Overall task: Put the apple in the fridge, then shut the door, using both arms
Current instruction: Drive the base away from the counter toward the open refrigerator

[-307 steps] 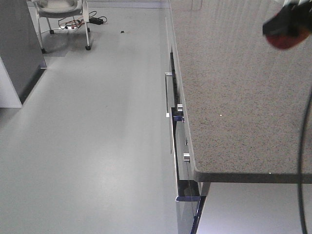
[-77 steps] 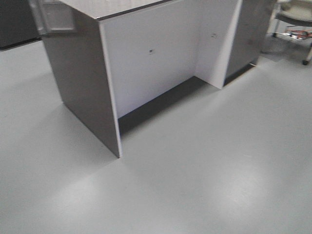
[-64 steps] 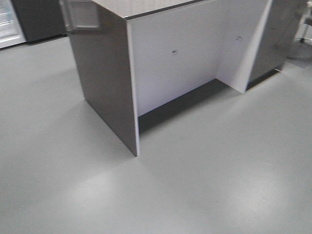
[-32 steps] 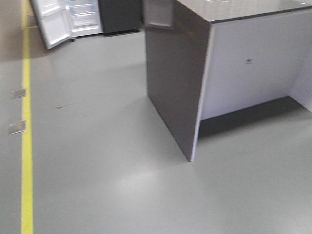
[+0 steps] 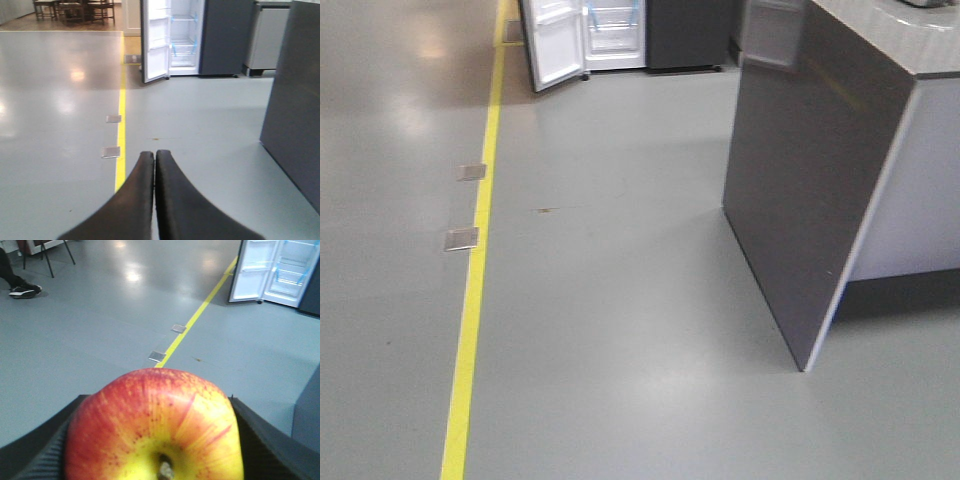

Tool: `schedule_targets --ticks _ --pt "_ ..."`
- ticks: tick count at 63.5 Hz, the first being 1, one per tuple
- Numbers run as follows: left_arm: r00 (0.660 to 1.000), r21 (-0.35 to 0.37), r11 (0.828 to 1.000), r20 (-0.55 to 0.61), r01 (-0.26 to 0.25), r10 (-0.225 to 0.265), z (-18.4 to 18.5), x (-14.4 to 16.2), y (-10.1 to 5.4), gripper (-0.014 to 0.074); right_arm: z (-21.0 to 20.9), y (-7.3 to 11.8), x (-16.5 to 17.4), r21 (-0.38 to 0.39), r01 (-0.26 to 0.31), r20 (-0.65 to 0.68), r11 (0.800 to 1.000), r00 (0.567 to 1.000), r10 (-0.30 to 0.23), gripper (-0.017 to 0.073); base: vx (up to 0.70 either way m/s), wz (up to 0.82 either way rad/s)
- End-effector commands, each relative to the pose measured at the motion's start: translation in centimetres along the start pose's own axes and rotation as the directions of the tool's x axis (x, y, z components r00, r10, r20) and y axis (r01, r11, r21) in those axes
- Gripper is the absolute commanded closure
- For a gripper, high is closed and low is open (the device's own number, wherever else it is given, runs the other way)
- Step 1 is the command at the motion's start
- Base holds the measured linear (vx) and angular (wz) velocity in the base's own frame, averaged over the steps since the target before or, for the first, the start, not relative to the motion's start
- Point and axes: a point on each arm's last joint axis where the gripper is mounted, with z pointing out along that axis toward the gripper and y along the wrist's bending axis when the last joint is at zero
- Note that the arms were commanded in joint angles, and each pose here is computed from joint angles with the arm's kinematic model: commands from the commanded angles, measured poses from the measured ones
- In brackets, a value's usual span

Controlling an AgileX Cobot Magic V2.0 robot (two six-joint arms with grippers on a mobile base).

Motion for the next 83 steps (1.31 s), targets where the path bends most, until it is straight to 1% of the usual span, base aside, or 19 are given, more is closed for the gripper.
schedule_targets --ticks 1,19,83 --pt "0.999 0.028 1.000 0.049 0.005 -0.006 0.11 0.08 -0.20 0.0600 -0.71 0.61 -0.71 -0.011 0.009 0.056 1.000 0.998 -0.009 0.0563 0.15 0.36" --pt "0.999 0.028 1.000 0.049 0.005 -0.006 0.11 0.08 -0.20 0.0600 -0.71 0.61 -0.71 -0.011 0.009 0.056 1.000 0.998 -0.009 0.0563 0.18 0.23" --pt "0.999 0.028 1.000 0.049 0.005 -0.006 0.11 0.08 -0.20 0.0600 -0.71 0.61 -0.71 -0.011 0.009 0.056 1.000 0.998 -0.009 0.0563 0.26 0.09"
